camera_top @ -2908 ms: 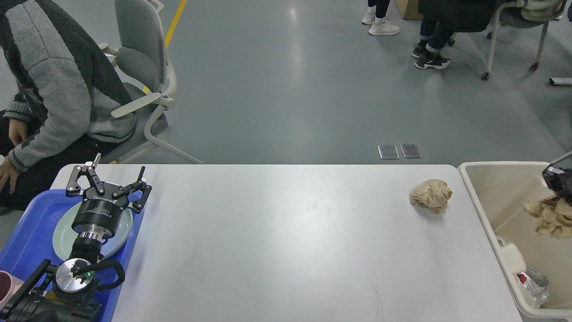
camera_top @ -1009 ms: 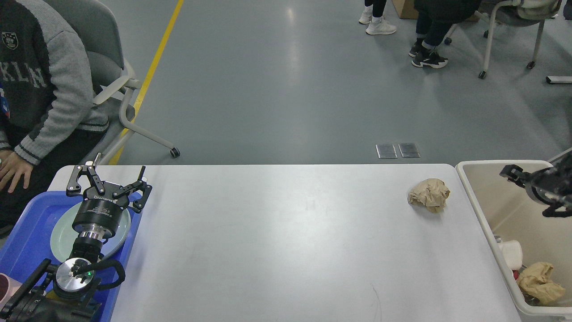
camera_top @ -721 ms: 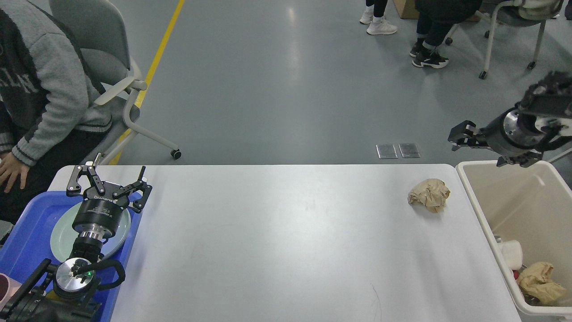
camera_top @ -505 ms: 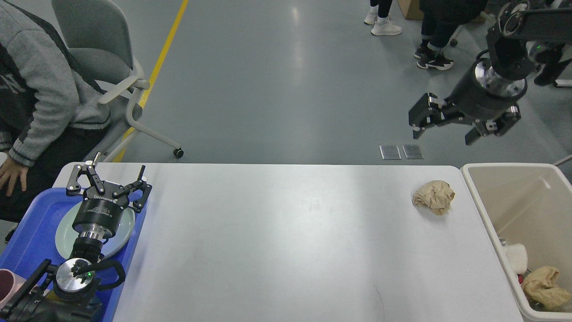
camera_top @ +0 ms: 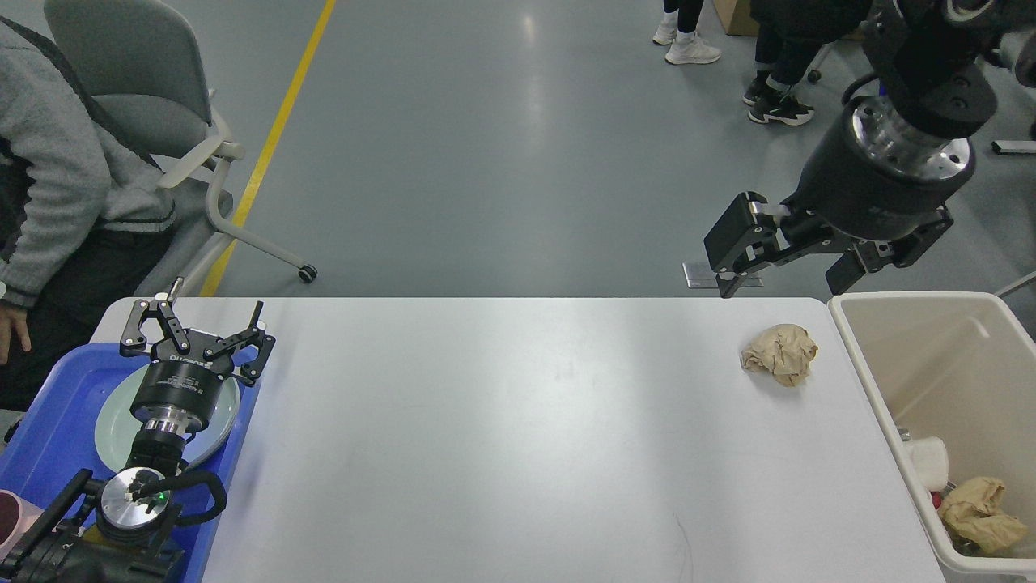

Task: Tidy desktop
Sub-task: 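Raise the right gripper and move it to the remaining brown paper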

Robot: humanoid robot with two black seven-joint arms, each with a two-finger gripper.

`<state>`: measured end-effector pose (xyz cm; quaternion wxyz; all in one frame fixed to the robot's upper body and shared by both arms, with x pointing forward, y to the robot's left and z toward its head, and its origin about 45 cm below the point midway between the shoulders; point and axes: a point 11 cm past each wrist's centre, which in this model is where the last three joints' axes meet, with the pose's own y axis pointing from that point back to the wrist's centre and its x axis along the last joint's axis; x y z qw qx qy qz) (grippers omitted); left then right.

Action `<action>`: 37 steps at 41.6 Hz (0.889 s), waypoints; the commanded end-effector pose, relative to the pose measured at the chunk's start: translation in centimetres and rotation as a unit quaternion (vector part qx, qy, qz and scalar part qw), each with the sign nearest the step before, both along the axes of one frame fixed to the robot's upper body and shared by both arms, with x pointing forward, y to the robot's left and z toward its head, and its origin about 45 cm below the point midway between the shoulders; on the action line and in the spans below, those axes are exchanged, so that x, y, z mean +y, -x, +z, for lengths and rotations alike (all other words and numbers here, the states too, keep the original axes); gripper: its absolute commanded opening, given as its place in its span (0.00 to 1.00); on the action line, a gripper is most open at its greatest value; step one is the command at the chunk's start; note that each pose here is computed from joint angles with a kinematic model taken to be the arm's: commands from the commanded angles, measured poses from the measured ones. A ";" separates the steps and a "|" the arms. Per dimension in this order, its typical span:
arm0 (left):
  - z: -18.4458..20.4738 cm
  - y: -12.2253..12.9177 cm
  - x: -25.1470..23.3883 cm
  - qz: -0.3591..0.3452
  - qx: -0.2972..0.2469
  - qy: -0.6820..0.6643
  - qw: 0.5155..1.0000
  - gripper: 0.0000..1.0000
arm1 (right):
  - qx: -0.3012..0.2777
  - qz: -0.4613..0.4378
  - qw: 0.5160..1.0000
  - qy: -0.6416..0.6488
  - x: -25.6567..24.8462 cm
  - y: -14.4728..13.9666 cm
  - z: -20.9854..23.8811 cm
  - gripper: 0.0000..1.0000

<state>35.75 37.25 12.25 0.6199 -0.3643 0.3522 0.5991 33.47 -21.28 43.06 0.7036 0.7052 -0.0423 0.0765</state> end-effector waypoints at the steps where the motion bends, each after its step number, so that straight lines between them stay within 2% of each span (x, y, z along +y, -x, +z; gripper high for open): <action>1: 0.0 0.0 0.0 0.000 0.000 0.000 1.000 0.96 | 0.002 -0.007 1.000 0.000 -0.4 -0.3 -0.7 1.00; 8: 0.0 0.0 0.0 0.000 0.000 0.000 1.000 0.96 | -0.014 -0.029 0.999 0.001 -1.6 -1.7 -2.0 1.00; 14: 0.0 0.0 0.0 0.000 0.000 0.000 1.000 0.96 | -0.056 -0.074 0.996 -0.002 -4.0 -5.6 -4.4 1.00; 19: 0.0 0.0 0.0 0.000 -0.001 0.000 1.000 0.96 | -0.062 -0.108 0.992 0.000 -6.6 -8.5 -7.9 1.00; 29: 0.0 0.0 0.0 0.000 -0.001 0.000 1.000 0.96 | -0.096 -0.191 0.977 0.011 -13.4 -12.5 -18.2 1.00; 30: 0.0 0.0 0.0 0.000 0.000 0.000 1.000 0.96 | -0.104 -0.203 0.974 0.005 -13.7 -12.7 -20.6 1.00; 34: 0.0 0.0 0.0 0.000 0.000 0.000 1.000 0.96 | -0.146 -0.254 0.956 0.004 -16.3 -11.8 -26.5 1.00; 37: 0.0 0.0 0.0 0.000 0.000 0.000 1.000 0.96 | -0.174 -0.268 0.947 0.015 -17.1 -11.2 -28.6 1.00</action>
